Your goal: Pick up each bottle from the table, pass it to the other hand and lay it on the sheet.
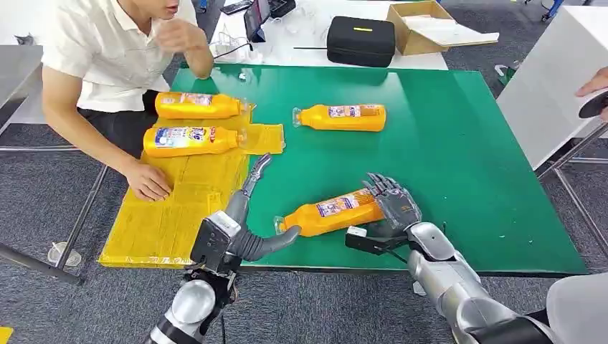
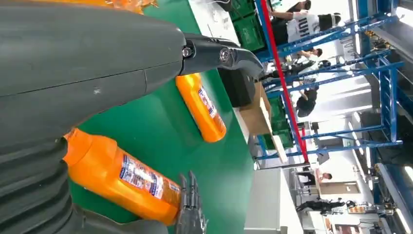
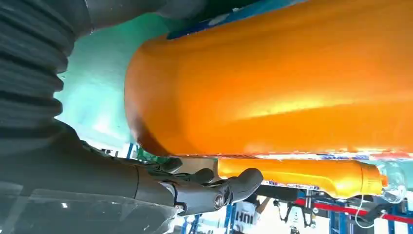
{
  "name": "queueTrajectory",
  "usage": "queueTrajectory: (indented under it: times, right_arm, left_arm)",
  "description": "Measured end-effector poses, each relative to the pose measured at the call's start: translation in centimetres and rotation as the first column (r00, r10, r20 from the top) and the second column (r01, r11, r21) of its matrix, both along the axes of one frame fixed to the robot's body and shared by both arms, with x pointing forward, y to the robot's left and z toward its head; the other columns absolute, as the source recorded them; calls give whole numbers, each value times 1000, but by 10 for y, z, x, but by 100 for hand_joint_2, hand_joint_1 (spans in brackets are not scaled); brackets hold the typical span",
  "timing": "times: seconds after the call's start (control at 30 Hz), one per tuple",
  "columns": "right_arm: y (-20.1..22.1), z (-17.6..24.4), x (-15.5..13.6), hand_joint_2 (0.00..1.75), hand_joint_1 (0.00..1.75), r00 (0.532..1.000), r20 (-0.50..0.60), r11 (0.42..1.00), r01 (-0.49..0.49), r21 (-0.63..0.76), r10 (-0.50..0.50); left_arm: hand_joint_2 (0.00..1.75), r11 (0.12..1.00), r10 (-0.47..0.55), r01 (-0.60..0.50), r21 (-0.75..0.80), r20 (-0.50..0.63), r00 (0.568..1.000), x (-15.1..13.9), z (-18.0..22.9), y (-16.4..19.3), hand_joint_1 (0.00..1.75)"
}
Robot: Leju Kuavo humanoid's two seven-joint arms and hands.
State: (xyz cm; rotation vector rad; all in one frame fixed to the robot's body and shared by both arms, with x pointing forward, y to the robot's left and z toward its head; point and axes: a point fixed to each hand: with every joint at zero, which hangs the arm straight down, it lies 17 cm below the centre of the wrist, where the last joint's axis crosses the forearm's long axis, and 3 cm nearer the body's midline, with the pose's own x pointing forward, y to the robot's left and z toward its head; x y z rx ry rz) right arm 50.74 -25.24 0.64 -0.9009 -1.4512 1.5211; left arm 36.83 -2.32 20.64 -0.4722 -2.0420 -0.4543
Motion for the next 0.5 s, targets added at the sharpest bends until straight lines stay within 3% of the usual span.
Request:
queueTrajectory:
  times: [0.5]
  right_arm:
    - [3,-3,1,175,0,1000,-11,999,2,-32,-2]
  left_arm:
    - [175,1000,1,-1,-4,-7,1000,1,-1,1,0]
